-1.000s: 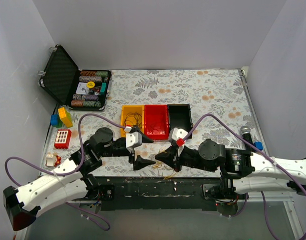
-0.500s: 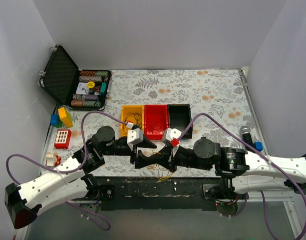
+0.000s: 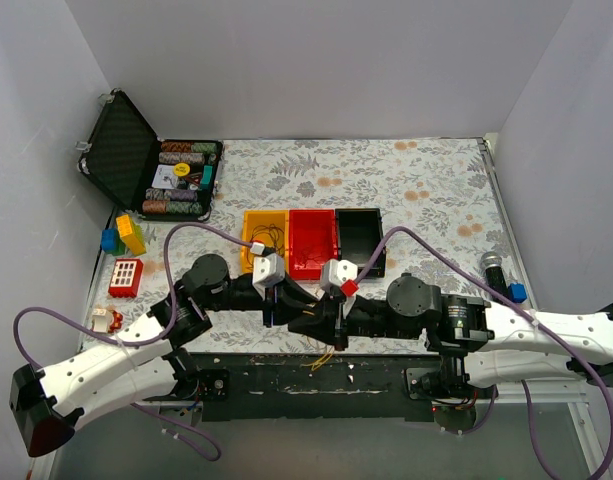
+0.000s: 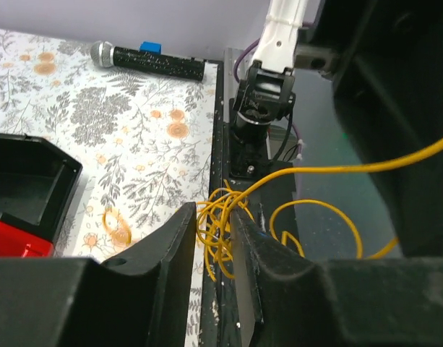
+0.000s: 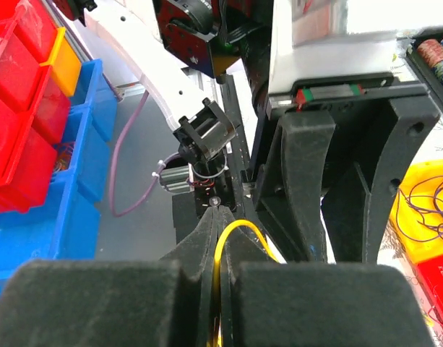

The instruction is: Untangle the cables

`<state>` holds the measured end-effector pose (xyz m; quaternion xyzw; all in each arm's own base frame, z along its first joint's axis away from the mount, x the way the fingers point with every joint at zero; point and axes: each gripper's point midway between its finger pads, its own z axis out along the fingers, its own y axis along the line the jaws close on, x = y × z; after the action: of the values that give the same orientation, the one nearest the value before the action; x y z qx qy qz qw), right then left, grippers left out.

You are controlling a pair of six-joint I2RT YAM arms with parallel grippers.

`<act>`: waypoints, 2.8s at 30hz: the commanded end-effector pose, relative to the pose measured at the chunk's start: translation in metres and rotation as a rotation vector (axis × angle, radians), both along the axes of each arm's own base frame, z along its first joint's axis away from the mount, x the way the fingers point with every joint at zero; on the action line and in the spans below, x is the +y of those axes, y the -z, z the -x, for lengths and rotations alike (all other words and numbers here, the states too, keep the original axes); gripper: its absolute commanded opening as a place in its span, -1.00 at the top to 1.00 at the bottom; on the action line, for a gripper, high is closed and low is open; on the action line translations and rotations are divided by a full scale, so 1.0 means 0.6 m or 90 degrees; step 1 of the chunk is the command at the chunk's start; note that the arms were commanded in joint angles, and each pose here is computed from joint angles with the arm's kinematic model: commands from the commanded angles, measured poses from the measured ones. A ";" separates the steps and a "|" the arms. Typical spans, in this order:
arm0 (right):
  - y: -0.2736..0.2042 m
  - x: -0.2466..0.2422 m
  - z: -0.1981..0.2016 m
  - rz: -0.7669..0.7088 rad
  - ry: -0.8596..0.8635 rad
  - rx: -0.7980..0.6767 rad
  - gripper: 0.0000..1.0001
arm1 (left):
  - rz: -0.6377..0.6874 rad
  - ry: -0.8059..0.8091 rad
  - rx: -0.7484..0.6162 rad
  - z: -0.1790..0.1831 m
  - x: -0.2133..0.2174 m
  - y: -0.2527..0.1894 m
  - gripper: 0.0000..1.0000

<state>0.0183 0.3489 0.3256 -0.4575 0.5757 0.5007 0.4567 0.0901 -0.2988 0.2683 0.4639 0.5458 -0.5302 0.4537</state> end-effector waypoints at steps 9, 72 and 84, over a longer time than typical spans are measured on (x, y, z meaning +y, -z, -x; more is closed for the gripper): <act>-0.176 -0.060 0.008 -0.144 -0.008 -0.029 0.97 | -0.127 -0.056 -0.111 -0.036 0.031 0.129 0.58; -0.166 -0.177 -0.312 0.011 0.619 -0.346 0.97 | -0.113 -0.018 -0.397 -0.002 0.105 0.011 1.00; -0.145 -0.183 -0.413 0.046 0.641 -0.333 0.97 | -0.103 -0.017 -0.556 -0.016 0.108 -0.031 1.00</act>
<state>0.2580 0.2382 0.3914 -0.2749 0.6186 0.0345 0.7352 0.0979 -0.2365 0.2662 0.6555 0.3954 -0.2700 0.5841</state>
